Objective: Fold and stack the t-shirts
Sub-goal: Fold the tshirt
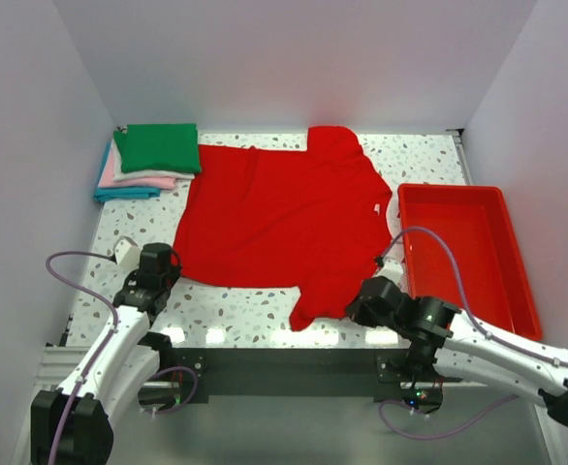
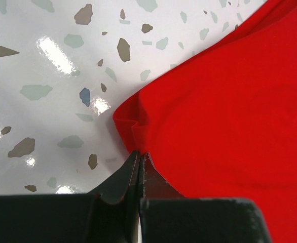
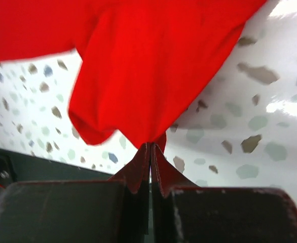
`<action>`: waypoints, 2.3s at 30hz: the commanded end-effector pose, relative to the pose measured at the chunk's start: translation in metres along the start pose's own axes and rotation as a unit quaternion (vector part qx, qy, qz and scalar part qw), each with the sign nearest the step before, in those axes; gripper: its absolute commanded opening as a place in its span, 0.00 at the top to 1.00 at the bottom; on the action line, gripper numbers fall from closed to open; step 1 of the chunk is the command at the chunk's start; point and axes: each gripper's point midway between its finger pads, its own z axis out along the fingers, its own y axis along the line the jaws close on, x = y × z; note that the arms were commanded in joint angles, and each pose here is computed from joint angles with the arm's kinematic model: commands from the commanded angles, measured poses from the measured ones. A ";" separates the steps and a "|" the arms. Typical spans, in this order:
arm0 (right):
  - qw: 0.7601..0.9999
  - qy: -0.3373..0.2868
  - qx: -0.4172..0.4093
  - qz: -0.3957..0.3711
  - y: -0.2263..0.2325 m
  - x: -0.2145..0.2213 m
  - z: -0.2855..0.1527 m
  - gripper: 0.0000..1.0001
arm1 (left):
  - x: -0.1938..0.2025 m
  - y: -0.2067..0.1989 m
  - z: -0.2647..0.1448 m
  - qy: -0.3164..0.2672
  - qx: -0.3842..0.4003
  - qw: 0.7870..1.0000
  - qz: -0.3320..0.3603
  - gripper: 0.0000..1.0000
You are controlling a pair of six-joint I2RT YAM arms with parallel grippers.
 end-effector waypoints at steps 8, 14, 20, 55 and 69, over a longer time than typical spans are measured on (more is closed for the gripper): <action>0.997 0.005 0.037 -0.063 0.037 0.046 0.011 1.00 | -0.021 -0.015 -0.003 -0.027 0.012 1.000 -0.010 1.00; 0.997 -0.042 0.059 -0.035 -0.001 0.017 -0.013 1.00 | -0.028 -0.015 -0.009 -0.035 0.008 0.999 -0.008 1.00; 1.000 -0.024 0.012 0.004 -0.016 0.011 -0.043 1.00 | -0.036 -0.012 -0.023 -0.043 0.011 0.999 -0.018 1.00; 0.985 -0.106 0.089 -0.107 0.060 -0.189 0.032 1.00 | -0.067 -0.117 0.060 -0.051 0.012 0.998 -0.024 1.00; 0.987 -0.102 0.119 -0.046 0.023 -0.225 0.052 1.00 | -0.077 -0.156 0.103 -0.041 0.018 0.999 -0.021 1.00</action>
